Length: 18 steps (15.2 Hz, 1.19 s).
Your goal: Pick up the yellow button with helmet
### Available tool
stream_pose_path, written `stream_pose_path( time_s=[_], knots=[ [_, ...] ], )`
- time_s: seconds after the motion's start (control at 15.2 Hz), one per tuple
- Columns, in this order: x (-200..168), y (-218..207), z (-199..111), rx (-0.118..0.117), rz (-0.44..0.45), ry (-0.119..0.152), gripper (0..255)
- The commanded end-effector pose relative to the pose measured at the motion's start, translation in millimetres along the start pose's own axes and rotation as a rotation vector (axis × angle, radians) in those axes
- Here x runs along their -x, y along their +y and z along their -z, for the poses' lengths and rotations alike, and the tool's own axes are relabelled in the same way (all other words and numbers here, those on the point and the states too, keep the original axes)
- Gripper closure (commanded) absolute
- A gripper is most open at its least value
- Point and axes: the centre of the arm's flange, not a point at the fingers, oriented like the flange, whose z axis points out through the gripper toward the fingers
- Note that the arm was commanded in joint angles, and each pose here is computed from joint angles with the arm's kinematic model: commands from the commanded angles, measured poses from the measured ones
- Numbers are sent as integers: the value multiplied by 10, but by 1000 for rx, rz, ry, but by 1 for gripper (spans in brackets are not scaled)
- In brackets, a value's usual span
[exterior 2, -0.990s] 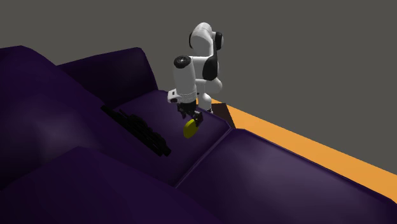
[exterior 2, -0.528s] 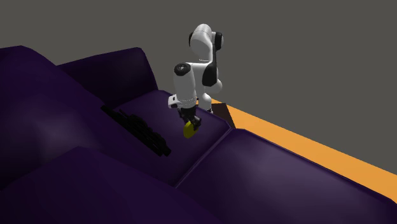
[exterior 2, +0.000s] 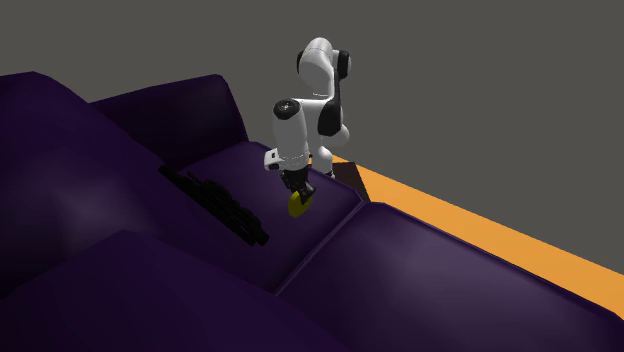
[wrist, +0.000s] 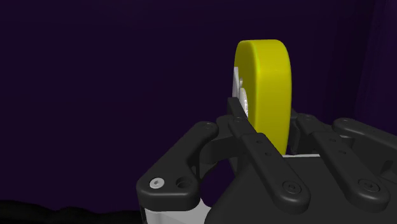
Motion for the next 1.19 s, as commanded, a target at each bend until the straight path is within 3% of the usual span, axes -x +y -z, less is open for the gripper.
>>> stream_pose_path(
  time_s=[0.0,1.12],
  knots=[
    [6,-2,-4,0,0,-1,255],
    [120,29,787,0,0,-1,255]
  ],
)
